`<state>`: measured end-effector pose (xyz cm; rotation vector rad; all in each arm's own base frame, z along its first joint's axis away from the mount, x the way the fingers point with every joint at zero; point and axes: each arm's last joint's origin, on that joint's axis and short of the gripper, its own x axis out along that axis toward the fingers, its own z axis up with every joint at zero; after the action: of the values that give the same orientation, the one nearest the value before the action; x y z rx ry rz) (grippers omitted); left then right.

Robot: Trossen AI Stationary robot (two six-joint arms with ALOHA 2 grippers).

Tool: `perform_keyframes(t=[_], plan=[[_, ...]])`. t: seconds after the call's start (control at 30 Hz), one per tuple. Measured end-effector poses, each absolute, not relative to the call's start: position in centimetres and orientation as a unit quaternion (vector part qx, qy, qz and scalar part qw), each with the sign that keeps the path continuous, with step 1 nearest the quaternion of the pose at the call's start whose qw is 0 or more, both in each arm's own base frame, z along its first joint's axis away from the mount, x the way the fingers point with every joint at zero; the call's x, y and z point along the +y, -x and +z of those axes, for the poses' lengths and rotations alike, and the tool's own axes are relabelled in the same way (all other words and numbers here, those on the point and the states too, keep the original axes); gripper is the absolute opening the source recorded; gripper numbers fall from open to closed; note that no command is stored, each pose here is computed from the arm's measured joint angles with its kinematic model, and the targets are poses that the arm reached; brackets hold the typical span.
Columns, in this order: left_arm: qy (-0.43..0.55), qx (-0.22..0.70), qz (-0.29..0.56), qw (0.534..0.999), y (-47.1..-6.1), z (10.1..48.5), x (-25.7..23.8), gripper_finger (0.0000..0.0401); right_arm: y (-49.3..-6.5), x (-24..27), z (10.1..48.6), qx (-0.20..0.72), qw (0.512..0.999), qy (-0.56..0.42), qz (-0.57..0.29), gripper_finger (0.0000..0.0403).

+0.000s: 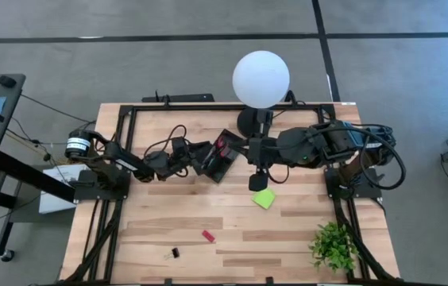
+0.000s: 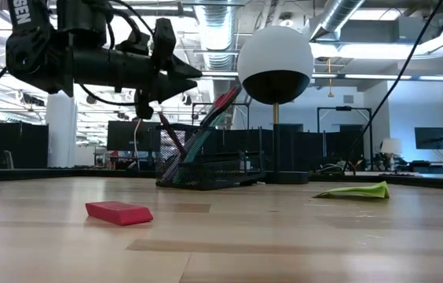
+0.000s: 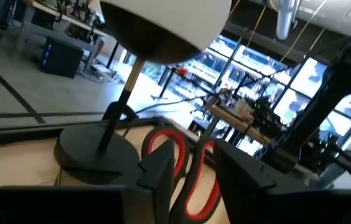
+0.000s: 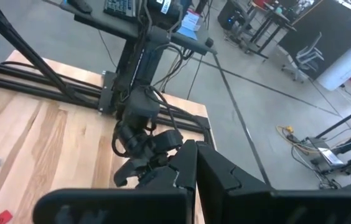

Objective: Pick and place office supplies into organizer
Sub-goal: Put the bottom black binder clip into the black desk organizer

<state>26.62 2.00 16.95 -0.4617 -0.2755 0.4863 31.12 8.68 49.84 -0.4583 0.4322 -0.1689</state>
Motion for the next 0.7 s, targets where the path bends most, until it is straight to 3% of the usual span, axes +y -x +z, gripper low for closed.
perform_keyframes(t=[0.27,0.5,0.7], plan=[[0.183,-0.198,0.21,0.94,-26.3,18.9,1.8,0.0124,-31.1,8.6,49.7,0.219,0.949,0.212,-0.086,0.0],[0.128,-0.25,0.11,0.953,-25.0,23.0,-0.3,0.0118,-29.7,9.0,47.8,0.313,0.931,0.166,-0.089,0.0],[0.073,-0.182,0.07,0.978,-23.0,25.9,-2.8,0.0104,-30.1,10.6,45.0,0.369,0.915,0.14,-0.078,0.0]])
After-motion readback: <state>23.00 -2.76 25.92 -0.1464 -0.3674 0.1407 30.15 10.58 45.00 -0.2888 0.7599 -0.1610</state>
